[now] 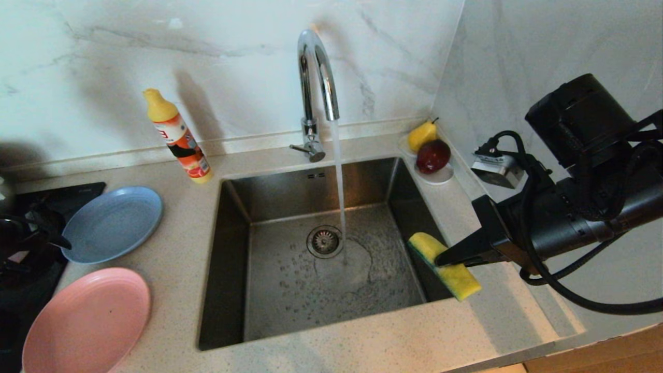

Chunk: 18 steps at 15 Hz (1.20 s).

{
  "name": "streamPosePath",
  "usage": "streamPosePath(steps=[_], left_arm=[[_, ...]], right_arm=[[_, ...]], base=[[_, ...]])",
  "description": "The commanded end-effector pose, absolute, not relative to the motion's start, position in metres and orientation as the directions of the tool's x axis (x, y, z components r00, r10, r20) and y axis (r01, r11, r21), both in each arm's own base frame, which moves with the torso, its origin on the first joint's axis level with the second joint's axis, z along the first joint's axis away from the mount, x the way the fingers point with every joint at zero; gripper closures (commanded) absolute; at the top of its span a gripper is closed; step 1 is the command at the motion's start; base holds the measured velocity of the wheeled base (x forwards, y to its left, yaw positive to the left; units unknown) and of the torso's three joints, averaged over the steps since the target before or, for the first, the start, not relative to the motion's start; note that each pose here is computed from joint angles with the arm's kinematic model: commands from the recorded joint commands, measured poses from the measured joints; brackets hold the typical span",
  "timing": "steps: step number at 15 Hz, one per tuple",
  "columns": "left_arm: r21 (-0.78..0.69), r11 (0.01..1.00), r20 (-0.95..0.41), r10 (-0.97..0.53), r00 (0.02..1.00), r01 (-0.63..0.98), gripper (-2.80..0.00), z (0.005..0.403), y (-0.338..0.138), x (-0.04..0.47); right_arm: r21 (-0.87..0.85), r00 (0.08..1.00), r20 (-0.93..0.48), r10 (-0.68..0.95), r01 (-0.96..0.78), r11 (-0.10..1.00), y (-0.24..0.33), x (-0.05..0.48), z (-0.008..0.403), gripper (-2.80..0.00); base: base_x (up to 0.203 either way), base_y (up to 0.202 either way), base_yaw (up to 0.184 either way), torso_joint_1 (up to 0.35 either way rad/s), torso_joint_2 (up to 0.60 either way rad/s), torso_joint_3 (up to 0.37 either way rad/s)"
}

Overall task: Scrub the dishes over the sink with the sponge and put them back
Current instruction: Wash the plate

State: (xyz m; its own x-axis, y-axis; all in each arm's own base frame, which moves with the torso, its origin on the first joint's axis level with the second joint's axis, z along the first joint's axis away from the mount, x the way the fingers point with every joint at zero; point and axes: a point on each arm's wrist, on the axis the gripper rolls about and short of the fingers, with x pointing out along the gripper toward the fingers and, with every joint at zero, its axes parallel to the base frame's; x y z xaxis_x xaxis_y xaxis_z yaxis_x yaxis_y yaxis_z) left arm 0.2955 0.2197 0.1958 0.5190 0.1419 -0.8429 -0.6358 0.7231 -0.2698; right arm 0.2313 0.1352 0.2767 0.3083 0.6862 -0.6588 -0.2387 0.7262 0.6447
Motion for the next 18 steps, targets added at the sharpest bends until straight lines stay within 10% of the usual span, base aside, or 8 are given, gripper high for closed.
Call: streamPosePath(steps=[1, 18], left_arm=[[-0.274, 0.716, -0.858, 0.119, 0.499, -0.642, -2.80, 0.183, 0.225, 0.302], [-0.390, 0.649, -0.810, 0.095, 0.579, -0.653, -2.80, 0.168, 0.218, 0.335]], right_arm=[[0.647, 0.306, -0.663, 0.683, -0.225, 0.729, 0.134, 0.233, 0.275, 0.00], [0.634, 0.303, -0.680, 0.667, -0.214, 0.744, 0.127, 0.235, 0.266, 0.00]], base=[[0.000, 0.000, 0.000, 0.000, 0.00, 0.000], [0.000, 0.000, 0.000, 0.000, 0.00, 0.000]])
